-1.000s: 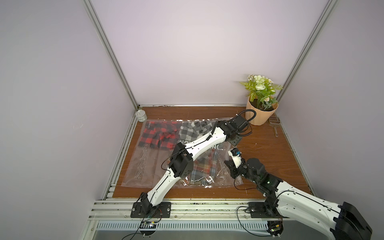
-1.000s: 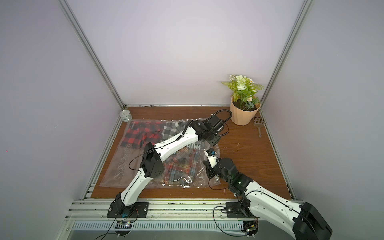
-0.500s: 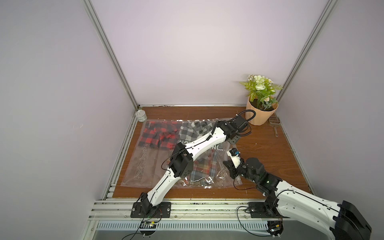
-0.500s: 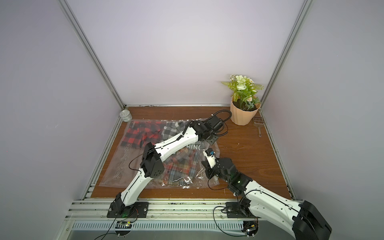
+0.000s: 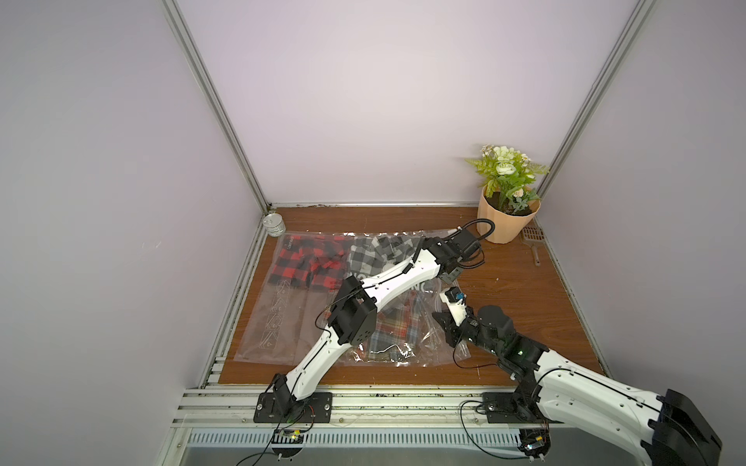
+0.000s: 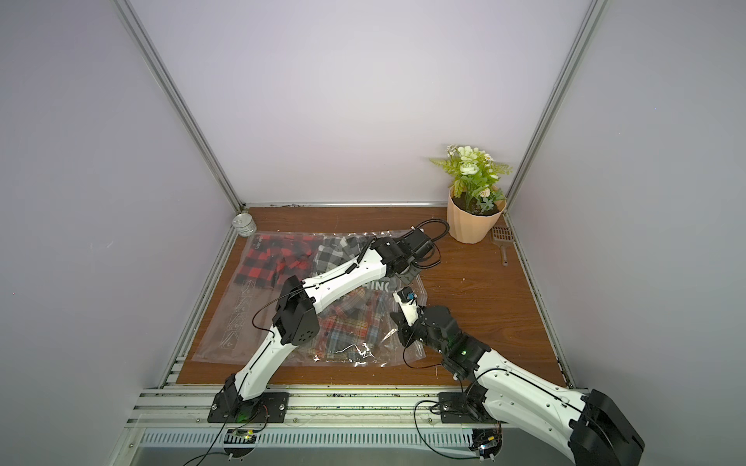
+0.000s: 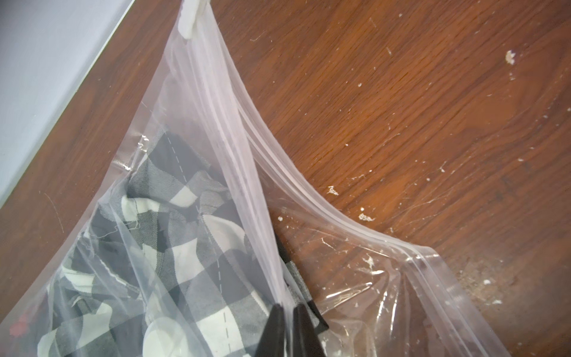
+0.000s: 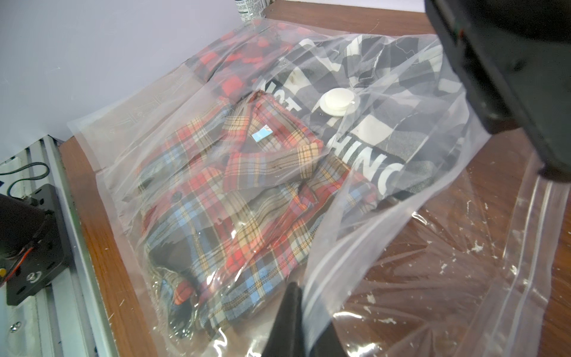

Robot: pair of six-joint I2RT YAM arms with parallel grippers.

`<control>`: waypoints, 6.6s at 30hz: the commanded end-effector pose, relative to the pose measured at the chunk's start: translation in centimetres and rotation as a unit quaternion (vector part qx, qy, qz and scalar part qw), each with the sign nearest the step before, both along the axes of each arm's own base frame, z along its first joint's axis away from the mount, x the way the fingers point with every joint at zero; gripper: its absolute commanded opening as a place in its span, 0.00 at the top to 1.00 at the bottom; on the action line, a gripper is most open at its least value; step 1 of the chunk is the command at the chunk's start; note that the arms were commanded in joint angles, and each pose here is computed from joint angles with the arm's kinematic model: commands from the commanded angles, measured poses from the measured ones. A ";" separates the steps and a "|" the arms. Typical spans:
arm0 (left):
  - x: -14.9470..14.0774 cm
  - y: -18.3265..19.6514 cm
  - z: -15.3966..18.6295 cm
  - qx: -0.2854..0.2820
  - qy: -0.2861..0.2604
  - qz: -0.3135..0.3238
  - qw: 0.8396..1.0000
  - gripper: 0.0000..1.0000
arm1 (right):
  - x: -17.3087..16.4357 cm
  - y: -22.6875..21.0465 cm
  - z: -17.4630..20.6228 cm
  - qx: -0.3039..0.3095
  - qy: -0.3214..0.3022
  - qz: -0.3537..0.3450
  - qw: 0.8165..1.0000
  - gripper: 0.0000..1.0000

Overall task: Take the shirt out of the vacuum bag
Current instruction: Open the vacuum bag at the center of the board, then take out the shirt from the vacuum bag.

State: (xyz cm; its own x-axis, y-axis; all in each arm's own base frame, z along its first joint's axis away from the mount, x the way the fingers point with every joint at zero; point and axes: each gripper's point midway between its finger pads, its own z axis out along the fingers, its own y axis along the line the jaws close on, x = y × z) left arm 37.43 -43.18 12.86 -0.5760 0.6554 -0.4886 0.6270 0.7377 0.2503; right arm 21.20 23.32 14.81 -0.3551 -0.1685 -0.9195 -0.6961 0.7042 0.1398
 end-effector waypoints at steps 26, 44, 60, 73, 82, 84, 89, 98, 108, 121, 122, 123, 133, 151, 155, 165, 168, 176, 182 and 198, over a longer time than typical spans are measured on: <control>0.2 3.0 6.8 -0.041 -0.034 0.041 0.998 1.00 | -0.3 -3.9 7.5 0.157 -0.044 -0.062 0.985 0.11; -1.1 5.0 7.7 -0.064 -0.013 0.064 0.996 1.00 | 6.9 -5.5 6.8 0.255 0.099 -0.137 0.952 0.15; -1.9 5.1 9.1 -0.105 -0.010 0.067 0.992 1.00 | 11.9 -1.6 3.4 0.230 0.194 -0.109 0.947 0.20; -2.4 4.8 10.3 -0.127 -0.005 0.056 0.990 0.99 | 12.5 -0.7 -1.9 0.208 0.247 -0.106 0.940 0.15; -2.8 4.7 11.4 -0.141 -0.002 0.044 0.989 0.99 | 13.3 -0.4 -4.1 0.206 0.254 -0.102 0.939 0.13; -2.9 4.7 11.5 -0.142 -0.002 0.044 0.989 1.00 | 13.5 -0.5 -4.8 0.204 0.260 -0.105 0.938 0.13; -3.0 4.6 12.0 -0.150 -0.002 0.041 0.988 1.00 | 13.7 -0.4 -5.6 0.208 0.267 -0.106 0.935 0.12; -3.2 4.4 12.4 -0.155 0.000 0.034 0.987 1.00 | 13.6 0.1 -6.3 0.223 0.274 -0.095 0.931 0.12; -3.5 3.9 13.0 -0.163 0.002 0.021 0.986 0.99 | 14.1 0.9 -7.1 0.238 0.286 -0.083 0.924 0.12; -4.0 3.0 14.0 -0.181 0.009 -0.003 0.983 0.99 | 14.8 2.2 -7.1 0.259 0.292 -0.061 0.919 0.12; -4.0 3.0 14.1 -0.181 0.008 -0.003 0.983 1.00 | 14.9 2.4 -7.1 0.260 0.293 -0.059 0.918 0.12; -4.1 3.0 14.0 -0.181 0.009 -0.004 0.983 0.99 | 15.1 2.5 -7.0 0.261 0.293 -0.057 0.918 0.12; -4.0 3.0 13.8 -0.178 0.009 -0.005 0.984 0.99 | 15.8 3.6 -7.0 0.255 0.296 -0.041 0.919 0.13; -3.4 4.1 12.2 -0.152 0.008 0.009 0.988 1.00 | 15.6 3.7 -6.8 0.252 0.298 -0.036 0.920 0.67; -2.7 5.0 11.6 -0.144 0.009 0.022 0.989 0.99 | 15.6 3.6 -5.7 0.254 0.293 -0.033 0.921 0.82; -1.1 6.3 9.6 -0.117 0.009 0.042 0.992 0.99 | 14.9 2.9 -2.5 0.219 0.277 -0.037 0.935 1.00; -0.5 6.4 9.1 -0.114 0.009 0.045 0.992 1.00 | 14.2 2.7 -1.8 0.224 0.276 -0.034 0.934 1.00; 0.5 6.1 8.8 -0.110 0.004 0.049 0.993 0.99 | 13.0 1.5 -1.4 0.216 0.271 -0.049 0.937 1.00; 0.9 6.5 8.2 -0.104 0.006 0.052 0.993 0.99 | 12.6 0.5 -0.4 0.212 0.263 -0.058 0.940 1.00; 2.3 7.3 6.7 -0.092 0.014 0.065 0.994 1.00 | 11.8 -1.8 1.4 0.202 0.253 -0.069 0.944 1.00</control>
